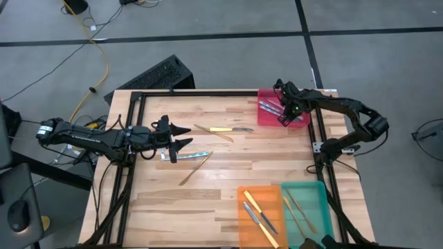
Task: Sort silverware by color (type)
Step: Put the gold knife into the orange bin
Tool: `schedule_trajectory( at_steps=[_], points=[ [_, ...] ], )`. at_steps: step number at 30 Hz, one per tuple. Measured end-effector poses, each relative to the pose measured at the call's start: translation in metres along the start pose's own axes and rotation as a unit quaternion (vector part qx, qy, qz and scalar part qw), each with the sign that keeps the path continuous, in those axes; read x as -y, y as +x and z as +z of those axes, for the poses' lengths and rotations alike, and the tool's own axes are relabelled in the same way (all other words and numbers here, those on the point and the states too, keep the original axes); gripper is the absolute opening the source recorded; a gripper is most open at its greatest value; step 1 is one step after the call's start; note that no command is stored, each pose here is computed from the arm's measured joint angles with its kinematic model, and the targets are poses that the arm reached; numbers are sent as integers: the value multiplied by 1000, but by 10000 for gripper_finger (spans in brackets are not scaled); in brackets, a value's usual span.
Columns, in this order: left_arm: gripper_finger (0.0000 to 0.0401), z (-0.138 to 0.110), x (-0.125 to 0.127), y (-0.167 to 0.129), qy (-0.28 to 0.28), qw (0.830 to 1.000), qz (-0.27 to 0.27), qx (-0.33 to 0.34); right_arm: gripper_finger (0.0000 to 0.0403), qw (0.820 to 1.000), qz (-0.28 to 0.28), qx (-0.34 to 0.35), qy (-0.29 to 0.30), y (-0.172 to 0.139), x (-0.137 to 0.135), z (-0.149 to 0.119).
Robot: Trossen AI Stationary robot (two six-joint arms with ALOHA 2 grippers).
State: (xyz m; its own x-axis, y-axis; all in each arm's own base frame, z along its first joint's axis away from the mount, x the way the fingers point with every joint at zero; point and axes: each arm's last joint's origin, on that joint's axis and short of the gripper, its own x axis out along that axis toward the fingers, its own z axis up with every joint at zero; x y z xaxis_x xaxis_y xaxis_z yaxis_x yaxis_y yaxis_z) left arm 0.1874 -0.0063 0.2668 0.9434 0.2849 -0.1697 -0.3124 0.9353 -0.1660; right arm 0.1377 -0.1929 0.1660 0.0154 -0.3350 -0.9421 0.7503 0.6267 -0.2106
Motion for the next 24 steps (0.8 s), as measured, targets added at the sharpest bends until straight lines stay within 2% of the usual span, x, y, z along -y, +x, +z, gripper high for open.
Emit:
schedule_trajectory(
  at_steps=[9, 15, 24],
  points=[
    [180, -3, -10, 6, 10, 999, -20, -33, 136, 999, 20, 49, -2, -44, -2, 8],
    [180, -13, -18, 21, 38, 995, -44, -78, 136, 989, 100, 106, 4, -80, -18, 3],
    [180, -31, -26, 47, 73, 989, -35, -122, 136, 958, 239, 157, -14, -133, -68, -27]
  ],
)
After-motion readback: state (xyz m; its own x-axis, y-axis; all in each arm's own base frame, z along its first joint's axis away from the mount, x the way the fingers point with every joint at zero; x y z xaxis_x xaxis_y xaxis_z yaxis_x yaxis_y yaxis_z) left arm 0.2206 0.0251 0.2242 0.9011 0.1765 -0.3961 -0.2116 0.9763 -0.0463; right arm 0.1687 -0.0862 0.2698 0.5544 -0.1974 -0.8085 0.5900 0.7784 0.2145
